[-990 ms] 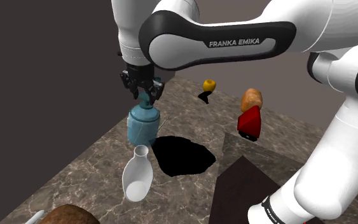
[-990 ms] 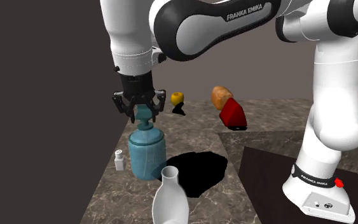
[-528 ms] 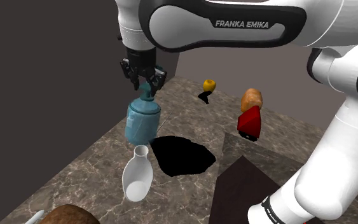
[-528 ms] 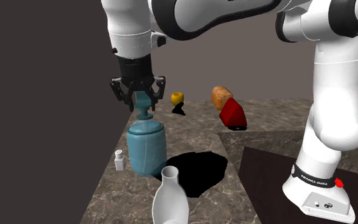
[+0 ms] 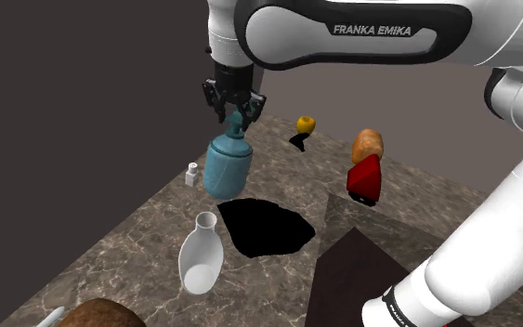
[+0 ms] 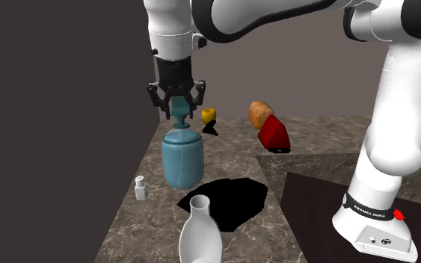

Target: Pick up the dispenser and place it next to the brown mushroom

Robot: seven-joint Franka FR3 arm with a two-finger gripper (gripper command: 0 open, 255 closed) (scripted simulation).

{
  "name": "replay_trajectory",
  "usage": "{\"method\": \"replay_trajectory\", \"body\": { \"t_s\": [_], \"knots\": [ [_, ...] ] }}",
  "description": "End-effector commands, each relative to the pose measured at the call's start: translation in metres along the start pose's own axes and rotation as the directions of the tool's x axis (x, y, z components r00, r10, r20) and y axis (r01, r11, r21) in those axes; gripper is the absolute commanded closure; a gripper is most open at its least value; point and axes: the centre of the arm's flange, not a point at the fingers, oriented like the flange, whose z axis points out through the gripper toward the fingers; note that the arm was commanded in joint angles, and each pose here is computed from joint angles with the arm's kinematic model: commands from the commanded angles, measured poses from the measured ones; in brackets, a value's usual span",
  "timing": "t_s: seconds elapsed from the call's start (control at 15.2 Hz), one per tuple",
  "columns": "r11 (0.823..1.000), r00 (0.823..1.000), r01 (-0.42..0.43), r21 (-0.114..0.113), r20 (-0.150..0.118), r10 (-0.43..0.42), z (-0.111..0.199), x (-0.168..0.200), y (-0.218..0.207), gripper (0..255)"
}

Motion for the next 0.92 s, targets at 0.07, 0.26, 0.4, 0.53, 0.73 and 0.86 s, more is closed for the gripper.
{"method": "replay_trajectory", "body": {
  "t_s": [0.07,0.26,0.4,0.53,0.73,0.86],
  "knots": [
    [1.0,1.0,0.0,0.001,0.0,0.0,0.01,0.037,0.022,255],
    [1.0,1.0,0.0,0.001,0.0,0.0,0.02,0.07,0.04,255],
    [1.0,1.0,0.0,0.001,0.0,0.0,0.027,0.092,0.053,255],
    [1.0,1.0,0.0,0.001,0.0,0.0,0.034,0.115,0.065,255],
    [1.0,1.0,0.0,0.001,0.0,0.0,0.045,0.148,0.084,255],
    [1.0,1.0,0.0,0.001,0.0,0.0,0.052,0.17,0.096,255]
  ]
}}
